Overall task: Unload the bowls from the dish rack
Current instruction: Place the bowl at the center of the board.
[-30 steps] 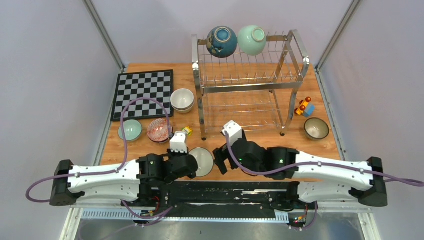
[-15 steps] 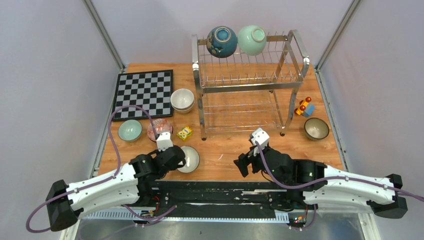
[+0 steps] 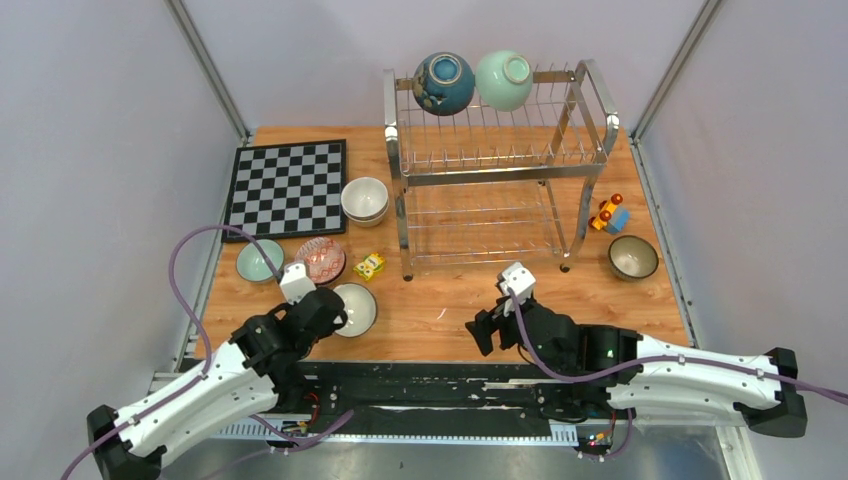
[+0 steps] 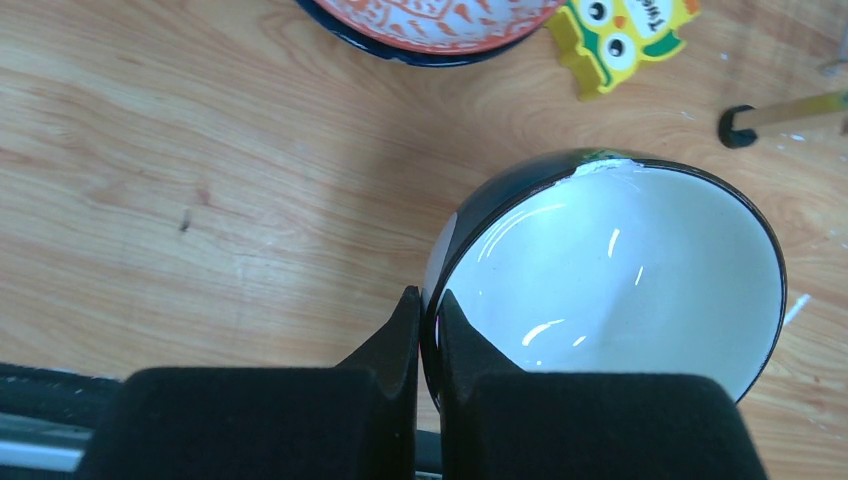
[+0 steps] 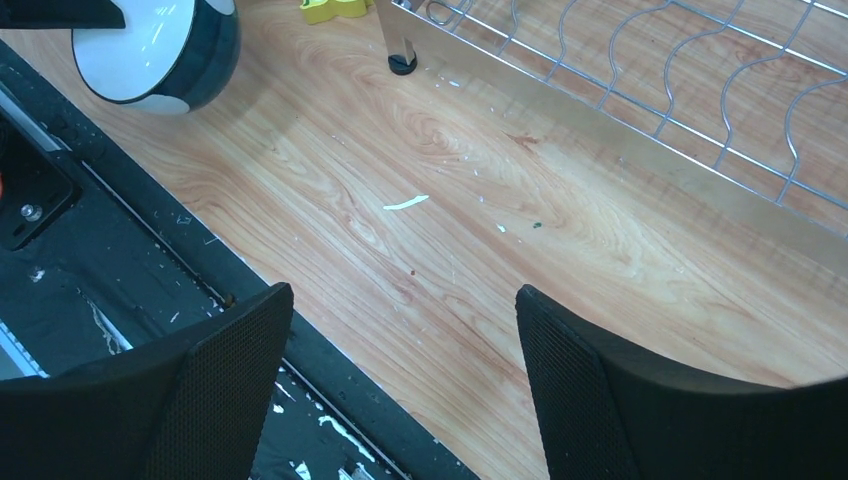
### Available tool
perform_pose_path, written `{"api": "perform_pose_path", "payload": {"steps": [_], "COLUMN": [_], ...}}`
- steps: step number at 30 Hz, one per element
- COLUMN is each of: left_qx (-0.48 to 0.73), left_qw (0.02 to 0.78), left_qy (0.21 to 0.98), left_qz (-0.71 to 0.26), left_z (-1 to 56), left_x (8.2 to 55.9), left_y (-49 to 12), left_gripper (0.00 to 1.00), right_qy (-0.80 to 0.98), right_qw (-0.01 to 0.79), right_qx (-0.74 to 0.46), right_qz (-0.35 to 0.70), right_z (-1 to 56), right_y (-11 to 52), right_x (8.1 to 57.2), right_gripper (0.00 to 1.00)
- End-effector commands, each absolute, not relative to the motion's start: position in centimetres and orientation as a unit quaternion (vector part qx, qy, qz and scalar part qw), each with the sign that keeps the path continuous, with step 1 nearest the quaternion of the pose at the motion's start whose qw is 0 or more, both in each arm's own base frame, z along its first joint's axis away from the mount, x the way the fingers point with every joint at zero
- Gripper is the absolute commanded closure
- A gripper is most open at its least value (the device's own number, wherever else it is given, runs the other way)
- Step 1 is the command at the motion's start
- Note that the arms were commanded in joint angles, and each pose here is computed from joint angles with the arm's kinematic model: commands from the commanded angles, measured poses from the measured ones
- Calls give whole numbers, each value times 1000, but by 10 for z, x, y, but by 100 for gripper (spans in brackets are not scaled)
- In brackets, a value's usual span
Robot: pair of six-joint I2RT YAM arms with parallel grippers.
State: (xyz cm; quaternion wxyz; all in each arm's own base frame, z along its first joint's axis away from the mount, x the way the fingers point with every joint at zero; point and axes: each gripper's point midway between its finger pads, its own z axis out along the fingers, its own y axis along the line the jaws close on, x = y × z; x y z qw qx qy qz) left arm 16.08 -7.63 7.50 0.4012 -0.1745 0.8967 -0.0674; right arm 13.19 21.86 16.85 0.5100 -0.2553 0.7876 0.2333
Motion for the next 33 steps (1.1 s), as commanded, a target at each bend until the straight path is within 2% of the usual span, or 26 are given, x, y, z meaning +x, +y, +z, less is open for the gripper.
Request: {"api": "perform_pose_path", "payload": {"steps": [1,9,20,33], "left_qx": [-200,-230,-343,-378], "left_qw": [413,404,325,345], "left_qy": [886,885,879,859], "left_qz": [-61,-33,-63,2], "left_z": [96,130,89,76], "left_x": [173,177,138,141], "left_y": [-73,-59,-53,-31], "left_gripper": [100,100,100,100], "right_qy": [793,794,791,798], "right_qw": [510,506,503,490], "right_qx": [-236,-233,-246,-245], "right_qz": [236,242,245,251], "right_z": [164,157,155,143], "right_y": [219,216,218,223], "right_x": [133,131,129,125], "right_gripper": [15,16,16,16]}}
